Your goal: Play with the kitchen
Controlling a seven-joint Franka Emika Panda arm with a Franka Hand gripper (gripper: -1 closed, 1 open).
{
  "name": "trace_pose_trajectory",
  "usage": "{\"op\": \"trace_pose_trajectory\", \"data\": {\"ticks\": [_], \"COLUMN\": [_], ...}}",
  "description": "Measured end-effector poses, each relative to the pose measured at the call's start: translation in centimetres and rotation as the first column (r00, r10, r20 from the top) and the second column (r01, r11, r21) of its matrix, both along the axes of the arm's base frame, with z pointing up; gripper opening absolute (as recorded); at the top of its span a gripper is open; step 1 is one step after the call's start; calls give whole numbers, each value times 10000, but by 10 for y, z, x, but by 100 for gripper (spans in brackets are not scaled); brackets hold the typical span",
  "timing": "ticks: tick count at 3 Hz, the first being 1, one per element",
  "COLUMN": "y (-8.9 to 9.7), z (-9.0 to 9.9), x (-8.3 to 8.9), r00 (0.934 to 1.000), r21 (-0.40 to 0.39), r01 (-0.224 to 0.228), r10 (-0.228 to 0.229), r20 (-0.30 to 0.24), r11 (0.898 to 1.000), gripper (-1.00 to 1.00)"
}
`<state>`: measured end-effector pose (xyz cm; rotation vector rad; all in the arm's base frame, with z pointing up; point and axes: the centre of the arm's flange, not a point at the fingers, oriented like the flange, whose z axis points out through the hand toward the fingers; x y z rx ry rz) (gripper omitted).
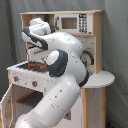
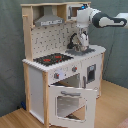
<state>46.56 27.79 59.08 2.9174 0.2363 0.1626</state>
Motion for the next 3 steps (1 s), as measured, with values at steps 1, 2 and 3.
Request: {"op": "trace_pose_trajectory", "data": {"ticks": [1,2,3], "y": [38,71,97], "z": [7,16,20], "x": [-15,-29,-33], "r00": [9961,9849,9721], "r21": [561,1129,1537], "r01": [-732,-1460,-1976], "r10": [702,1337,1733], "r20": [536,1102,1582], "r11": [9957,9828,9682], "gripper": [-100,-100,-100]}}
